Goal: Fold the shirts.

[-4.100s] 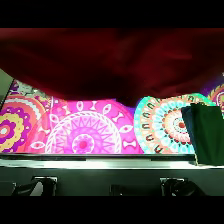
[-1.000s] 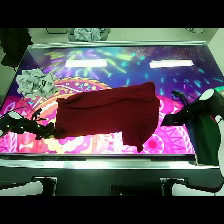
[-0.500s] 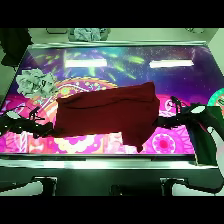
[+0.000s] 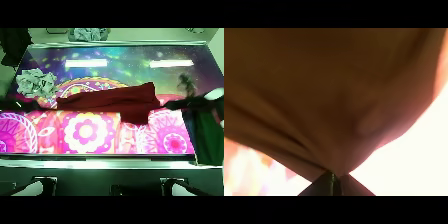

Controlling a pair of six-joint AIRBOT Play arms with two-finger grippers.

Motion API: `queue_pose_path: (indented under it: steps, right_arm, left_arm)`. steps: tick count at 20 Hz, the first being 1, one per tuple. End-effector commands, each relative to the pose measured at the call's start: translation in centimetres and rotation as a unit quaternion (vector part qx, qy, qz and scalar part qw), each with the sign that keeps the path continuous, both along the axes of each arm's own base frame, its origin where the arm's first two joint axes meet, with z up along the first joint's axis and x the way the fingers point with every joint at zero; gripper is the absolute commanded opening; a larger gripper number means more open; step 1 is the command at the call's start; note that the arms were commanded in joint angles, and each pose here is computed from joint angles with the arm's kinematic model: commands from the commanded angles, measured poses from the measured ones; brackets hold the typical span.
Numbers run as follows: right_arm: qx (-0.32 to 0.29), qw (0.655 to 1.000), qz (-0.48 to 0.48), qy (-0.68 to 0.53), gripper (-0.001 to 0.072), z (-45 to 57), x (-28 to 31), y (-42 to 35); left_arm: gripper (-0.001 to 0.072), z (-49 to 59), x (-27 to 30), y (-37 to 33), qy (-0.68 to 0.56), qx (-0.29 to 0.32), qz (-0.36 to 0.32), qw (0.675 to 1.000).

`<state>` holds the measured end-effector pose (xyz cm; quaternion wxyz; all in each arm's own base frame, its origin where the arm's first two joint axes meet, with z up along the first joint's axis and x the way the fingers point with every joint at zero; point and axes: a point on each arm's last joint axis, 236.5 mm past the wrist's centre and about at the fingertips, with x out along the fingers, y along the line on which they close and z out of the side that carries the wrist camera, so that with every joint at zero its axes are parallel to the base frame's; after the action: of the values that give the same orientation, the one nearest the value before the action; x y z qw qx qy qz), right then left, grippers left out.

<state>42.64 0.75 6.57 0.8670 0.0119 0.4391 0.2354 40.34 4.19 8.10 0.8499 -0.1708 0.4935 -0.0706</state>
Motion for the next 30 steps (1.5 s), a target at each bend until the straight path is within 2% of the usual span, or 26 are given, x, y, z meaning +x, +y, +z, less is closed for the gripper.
queue_pose_path:
  steps: [1,3,4,5,6,10,13,16,18,20,23,25,27,30]
  right_arm:
    - [-0.171,0.932,-0.031,-0.318,0.0038,25.2,0.0,-3.2]
    - [-0.253,0.814,-0.1,-0.514,0.0038,41.9,-7.9,-3.7]
    - [-0.264,0.764,-0.129,-0.574,0.0038,46.8,-12.4,-3.3]
    - [-0.264,0.73,-0.151,-0.612,0.0038,49.7,-16.7,-2.7]
    - [-0.262,0.72,-0.162,-0.622,0.0038,50.6,-19.4,-2.3]
    - [-0.276,0.734,-0.183,-0.593,0.0038,49.2,-24.2,-2.3]
    - [-0.269,0.745,-0.185,-0.582,0.0038,48.6,-24.5,-2.2]
    - [-0.264,0.774,-0.179,-0.547,0.0037,46.6,-22.7,-2.6]
    - [-0.247,0.82,-0.176,-0.485,0.0037,43.2,-19.4,-3.5]
    - [-0.241,0.882,-0.149,-0.377,0.0037,37.0,-14.5,-4.6]
    - [-0.179,0.973,-0.065,-0.129,0.0037,21.9,-6.5,-4.6]
    - [-0.112,0.993,-0.024,0.0,0.0037,12.0,-2.0,-3.9]
    - [-0.083,0.994,0.005,0.073,0.0037,3.5,2.1,-2.2]
    - [-0.079,0.995,0.017,0.066,0.0037,-4.8,8.5,1.8]
  left_arm:
    - [0.0029,26.2,2.0,1.3,-0.324,0.072,0.063,0.941]
    - [0.003,40.1,-3.5,-0.3,-0.481,0.094,0.083,0.868]
    - [0.003,44.8,-7.0,-1.5,-0.535,0.103,0.084,0.835]
    - [0.003,47.3,-9.8,-2.7,-0.565,0.11,0.08,0.814]
    - [0.003,48.7,-12.1,-3.8,-0.584,0.113,0.076,0.8]
    - [0.003,48.9,-16.1,-5.8,-0.586,0.118,0.062,0.799]
    - [0.0029,48.9,-16.6,-6.0,-0.587,0.119,0.061,0.799]
    - [0.0029,46.9,-15.0,-5.5,-0.559,0.116,0.058,0.819]
    - [0.0029,43.1,-12.0,-4.5,-0.511,0.105,0.059,0.851]
    - [0.0029,35.6,-7.4,-3.1,-0.416,0.082,0.057,0.904]
    - [0.0028,19.6,-0.9,-0.8,-0.237,0.048,0.047,0.969]
    - [0.0028,8.4,1.4,0.1,-0.116,0.02,0.037,0.992]
    - [0.0029,-0.3,3.0,0.5,-0.019,-0.012,0.039,0.999]
    - [0.0029,-6.9,6.8,0.9,0.017,-0.044,0.059,0.997]
